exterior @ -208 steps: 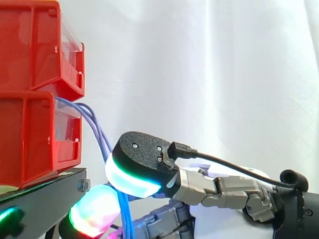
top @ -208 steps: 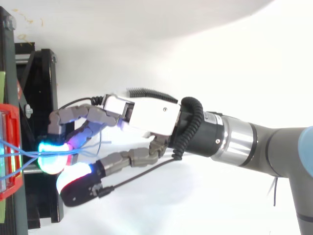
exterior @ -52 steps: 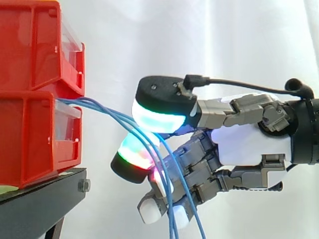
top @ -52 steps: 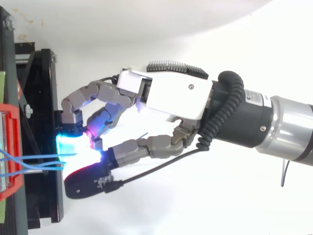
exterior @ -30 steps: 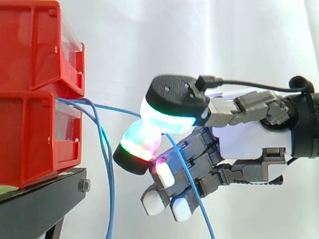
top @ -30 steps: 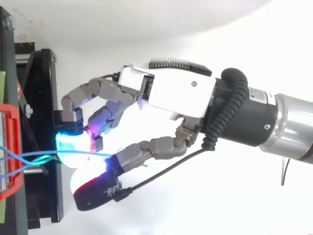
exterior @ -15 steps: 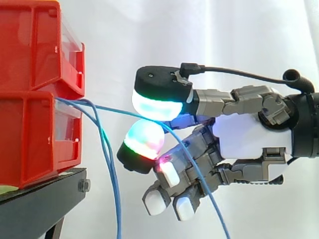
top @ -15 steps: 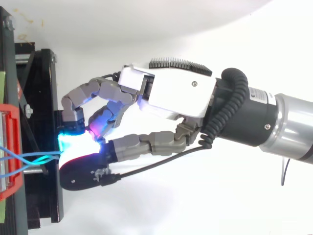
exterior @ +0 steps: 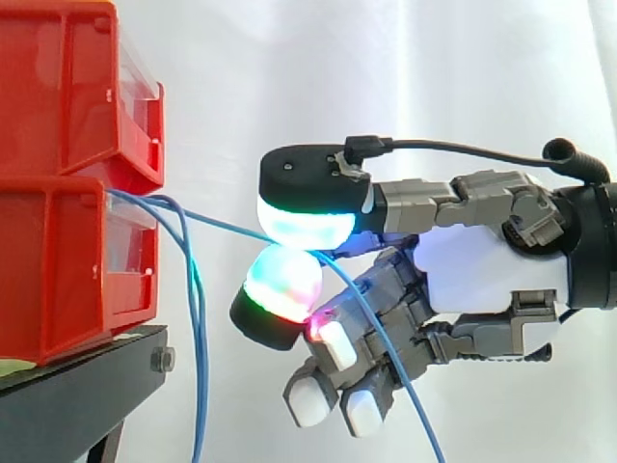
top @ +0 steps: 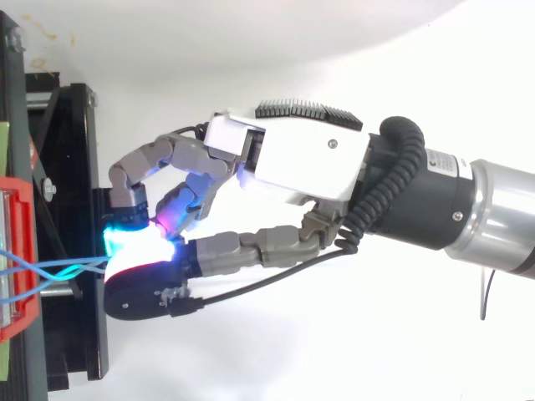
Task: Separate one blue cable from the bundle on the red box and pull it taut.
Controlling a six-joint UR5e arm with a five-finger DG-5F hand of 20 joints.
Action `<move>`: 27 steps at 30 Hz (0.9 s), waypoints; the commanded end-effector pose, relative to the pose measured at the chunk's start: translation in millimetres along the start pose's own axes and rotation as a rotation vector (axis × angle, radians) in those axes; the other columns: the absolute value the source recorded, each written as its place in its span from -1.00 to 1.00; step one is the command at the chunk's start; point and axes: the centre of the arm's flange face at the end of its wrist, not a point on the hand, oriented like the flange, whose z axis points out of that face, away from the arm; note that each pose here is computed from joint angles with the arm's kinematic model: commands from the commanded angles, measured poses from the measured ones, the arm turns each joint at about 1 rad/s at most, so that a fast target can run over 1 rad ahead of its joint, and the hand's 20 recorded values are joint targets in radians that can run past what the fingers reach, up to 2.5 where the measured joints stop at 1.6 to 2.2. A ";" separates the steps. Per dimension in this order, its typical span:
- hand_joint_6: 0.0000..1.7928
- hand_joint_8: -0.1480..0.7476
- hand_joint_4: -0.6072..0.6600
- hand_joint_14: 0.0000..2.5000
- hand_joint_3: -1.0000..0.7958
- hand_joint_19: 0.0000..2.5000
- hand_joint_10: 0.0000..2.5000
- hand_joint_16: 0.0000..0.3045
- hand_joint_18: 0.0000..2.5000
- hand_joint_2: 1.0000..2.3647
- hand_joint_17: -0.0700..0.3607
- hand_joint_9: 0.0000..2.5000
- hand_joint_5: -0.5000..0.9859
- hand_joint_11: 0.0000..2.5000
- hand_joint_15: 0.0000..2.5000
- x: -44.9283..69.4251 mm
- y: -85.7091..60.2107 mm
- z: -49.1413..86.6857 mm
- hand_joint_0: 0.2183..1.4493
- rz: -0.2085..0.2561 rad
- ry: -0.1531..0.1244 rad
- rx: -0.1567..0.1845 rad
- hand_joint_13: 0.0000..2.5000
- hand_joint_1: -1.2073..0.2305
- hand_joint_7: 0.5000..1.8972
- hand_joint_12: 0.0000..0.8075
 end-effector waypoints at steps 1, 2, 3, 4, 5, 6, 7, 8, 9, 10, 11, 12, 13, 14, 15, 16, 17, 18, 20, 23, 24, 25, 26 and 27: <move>0.03 0.15 -0.13 -0.99 0.19 -0.53 -0.99 -0.67 -0.22 -0.98 -0.15 -0.07 -0.50 -0.27 -0.56 -0.2 -0.1 -0.3 -0.36 -0.001 0.000 0.002 -0.22 -0.41 -0.01 0.03; 0.03 0.15 -0.18 -0.99 0.22 -0.53 -0.99 -0.67 -0.21 -0.99 -0.15 -0.06 -0.50 -0.27 -0.56 -1.3 4.1 -2.8 -0.35 -0.004 0.004 0.009 -0.21 -0.43 0.03 0.03; 0.03 0.14 -0.19 -0.99 0.24 -0.54 -0.99 -0.67 -0.20 -0.99 -0.15 -0.05 -0.49 -0.27 -0.56 -0.6 0.5 -0.9 -0.34 -0.002 0.001 0.005 -0.21 -0.44 0.05 0.03; 0.03 0.14 -0.24 -0.99 0.26 -0.54 -0.99 -0.67 -0.20 -0.99 -0.15 -0.04 -0.49 -0.27 -0.56 -1.6 5.8 -4.9 -0.33 -0.008 0.007 0.016 -0.20 -0.45 0.10 0.02; 0.04 0.16 -0.26 -0.99 0.28 -0.54 -0.99 -0.67 -0.19 -0.99 -0.15 -0.03 -0.49 -0.26 -0.56 -2.5 7.0 -6.1 -0.32 -0.009 0.009 0.021 -0.20 -0.45 0.13 0.03; 0.04 0.16 -0.30 -0.99 0.28 -0.54 -0.99 -0.67 -0.19 -1.00 -0.14 -0.03 -0.49 -0.27 -0.56 -3.3 7.1 -11.0 -0.31 -0.020 0.022 0.044 -0.19 -0.46 0.15 0.03; 0.04 0.16 -0.30 -0.99 0.29 -0.54 -0.99 -0.67 -0.19 -1.00 -0.14 -0.02 -0.49 -0.26 -0.56 -2.9 6.4 -7.5 -0.30 -0.014 0.013 0.030 -0.19 -0.46 0.20 0.03; 0.04 0.15 -0.31 -0.99 0.30 -0.54 -0.99 -0.67 -0.19 -1.00 -0.15 -0.02 -0.49 -0.26 -0.56 -3.3 7.1 -11.0 -0.30 -0.020 0.022 0.044 -0.19 -0.46 0.20 0.02; 0.04 0.15 -0.31 -0.99 0.29 -0.54 -0.99 -0.67 -0.19 -1.00 -0.15 -0.02 -0.49 -0.27 -0.56 -5.7 3.5 -18.8 -0.30 -0.029 0.033 0.068 -0.19 -0.46 0.21 0.02; 0.04 0.16 -0.31 -0.99 0.30 -0.54 -0.99 -0.67 -0.19 -1.00 -0.15 -0.02 -0.49 -0.26 -0.55 -6.7 2.3 -22.4 -0.29 -0.031 0.040 0.073 -0.19 -0.46 0.23 0.02; 0.04 0.17 -0.31 -0.99 0.30 -0.54 -0.99 -0.67 -0.19 -1.00 -0.15 -0.01 -0.49 -0.25 -0.56 -11.7 -1.8 -37.3 -0.29 -0.030 0.044 0.078 -0.19 -0.45 0.24 0.02; 0.04 0.15 -0.32 -0.99 0.30 -0.54 -0.99 -0.67 -0.19 -1.00 -0.15 -0.02 -0.49 -0.25 -0.55 -12.8 -2.0 -39.7 -0.29 -0.028 0.042 0.072 -0.19 -0.46 0.27 0.02; 0.04 0.15 -0.31 -0.99 0.30 -0.54 -0.99 -0.67 -0.19 -1.00 -0.16 -0.01 -0.49 -0.26 -0.55 -13.3 -1.1 -42.3 -0.28 -0.023 0.039 0.062 -0.19 -0.46 0.28 0.02; 0.04 0.16 -0.32 -0.99 0.30 -0.53 -0.99 -0.68 -0.19 -1.00 -0.16 -0.02 -0.49 -0.26 -0.55 -18.9 5.4 -51.0 -0.28 -0.009 0.027 0.028 -0.19 -0.46 0.29 0.02; 0.04 0.15 -0.32 -0.99 0.30 -0.54 -0.99 -0.68 -0.20 -1.00 -0.16 -0.02 -0.49 -0.26 -0.55 -18.9 5.4 -51.0 -0.28 -0.009 0.027 0.028 -0.19 -0.46 0.29 0.02; 0.04 0.14 -0.32 -0.99 0.31 -0.53 -0.99 -0.68 -0.20 -0.99 -0.17 -0.01 -0.49 -0.26 -0.55 -20.9 9.7 -54.1 -0.28 -0.003 0.021 0.014 -0.19 -0.45 0.33 0.01; 0.04 0.14 -0.32 -0.99 0.31 -0.53 -0.99 -0.68 -0.20 -0.99 -0.17 -0.01 -0.49 -0.26 -0.55 -22.3 12.5 -54.4 -0.27 0.001 0.014 0.007 -0.19 -0.45 0.34 0.01; 0.04 0.13 -0.33 -0.99 0.31 -0.52 -0.99 -0.69 -0.20 -0.99 -0.18 -0.01 -0.49 -0.26 -0.55 -25.0 14.2 -56.6 -0.27 0.005 0.006 0.016 -0.19 -0.45 0.33 0.00; 0.05 0.15 -0.34 -0.99 0.32 -0.53 -0.99 -0.69 -0.20 -0.99 -0.18 -0.01 -0.49 -0.26 -0.54 -25.7 14.3 -57.6 -0.27 0.005 0.006 0.023 -0.19 -0.45 0.31 0.00; 0.05 0.16 -0.34 -0.99 0.33 -0.52 -0.99 -0.68 -0.20 -1.00 -0.17 0.00 -0.49 -0.25 -0.54 -26.9 7.9 -64.1 -0.26 0.004 0.025 0.083 -0.19 -0.45 0.30 0.01; 0.05 0.15 -0.34 -0.99 0.32 -0.52 -0.99 -0.68 -0.20 -1.00 -0.17 0.00 -0.49 -0.25 -0.54 -27.1 6.9 -65.3 -0.26 0.012 0.028 0.093 -0.19 -0.45 0.29 0.01; 0.05 0.15 -0.34 -0.99 0.32 -0.52 -0.99 -0.68 -0.20 -1.00 -0.17 0.00 -0.49 -0.25 -0.54 -27.1 6.7 -65.4 -0.26 0.020 0.028 0.094 -0.19 -0.46 0.29 0.01; 0.05 0.15 -0.34 -0.99 0.33 -0.52 -0.99 -0.68 -0.20 -1.00 -0.17 0.00 -0.49 -0.25 -0.54 -27.1 6.7 -65.4 -0.26 0.024 0.028 0.094 -0.19 -0.45 0.28 0.01; 0.05 0.16 -0.34 -0.99 0.33 -0.52 -0.99 -0.68 -0.20 -1.00 -0.17 0.00 -0.49 -0.25 -0.54 -27.1 6.7 -65.4 -0.27 0.024 0.028 0.094 -0.19 -0.45 0.29 0.01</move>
